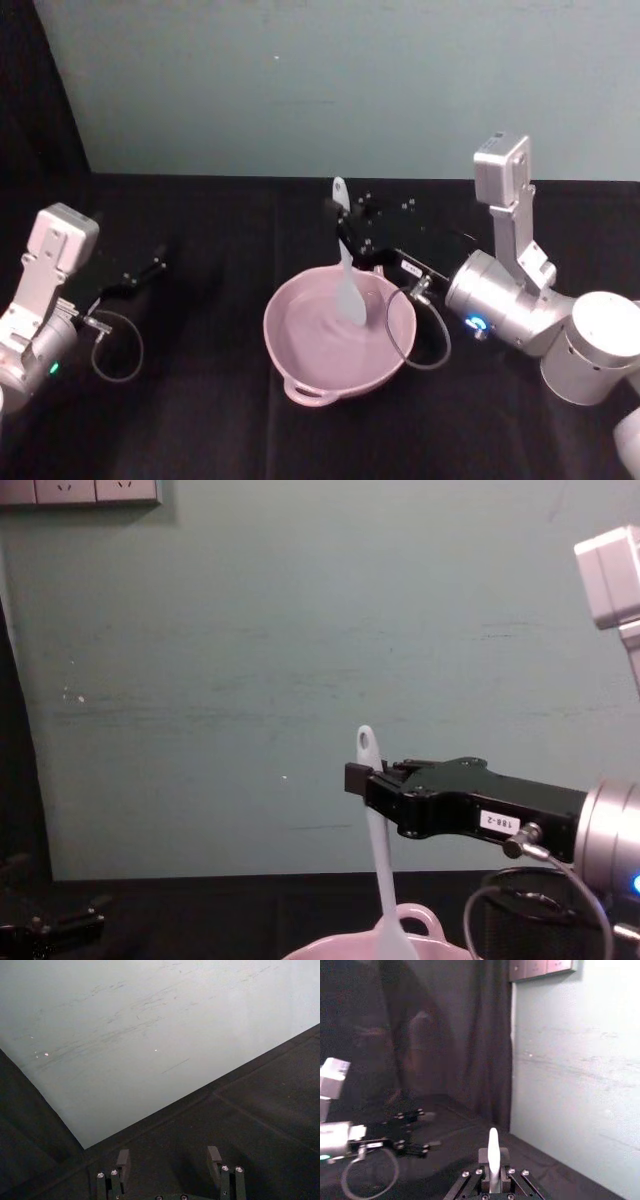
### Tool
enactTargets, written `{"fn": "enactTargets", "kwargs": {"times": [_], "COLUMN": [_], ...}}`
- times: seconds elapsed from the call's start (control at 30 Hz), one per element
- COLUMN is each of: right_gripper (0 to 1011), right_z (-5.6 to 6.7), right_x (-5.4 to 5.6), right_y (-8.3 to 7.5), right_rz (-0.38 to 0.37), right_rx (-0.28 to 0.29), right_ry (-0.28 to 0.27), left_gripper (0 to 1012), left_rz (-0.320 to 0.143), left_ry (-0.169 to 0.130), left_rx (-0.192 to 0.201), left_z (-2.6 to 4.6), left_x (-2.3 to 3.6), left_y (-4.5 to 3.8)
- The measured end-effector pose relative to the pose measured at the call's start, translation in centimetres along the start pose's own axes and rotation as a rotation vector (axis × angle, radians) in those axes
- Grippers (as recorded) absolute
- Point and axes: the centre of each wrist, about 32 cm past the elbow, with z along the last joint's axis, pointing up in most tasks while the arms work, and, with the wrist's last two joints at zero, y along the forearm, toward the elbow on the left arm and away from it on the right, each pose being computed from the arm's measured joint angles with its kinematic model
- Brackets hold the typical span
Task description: Use the one hand to pick up the spoon and stir the clear water in the bowl.
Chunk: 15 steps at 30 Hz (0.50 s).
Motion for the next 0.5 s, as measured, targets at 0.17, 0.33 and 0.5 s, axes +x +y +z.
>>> {"fn": "enactTargets", "kwargs": {"times": [0.17, 0.33, 0.5], "right_gripper": [117, 117, 116], "right_z": [0.0, -0.3, -0.6], "right_x": [-0.6, -1.1, -1.6], "right_y": [-0.4, 0.0, 1.0], "right_rz": [0.063, 0.105, 0.136], "right_rx": [-0.01, -0.019, -0.015], "right_ry": [0.041, 0.068, 0.086], "left_gripper": [1005, 1005, 1005], "left_rz": [0.0, 0.0, 0.0], "left_ry": [0.0, 0.0, 0.0], "left_rx": [0.0, 0.0, 0.0], "left_z": [0.0, 0.0, 0.0], "left_x": [0.0, 0.0, 0.0], "left_y": [0.0, 0.0, 0.0]}}
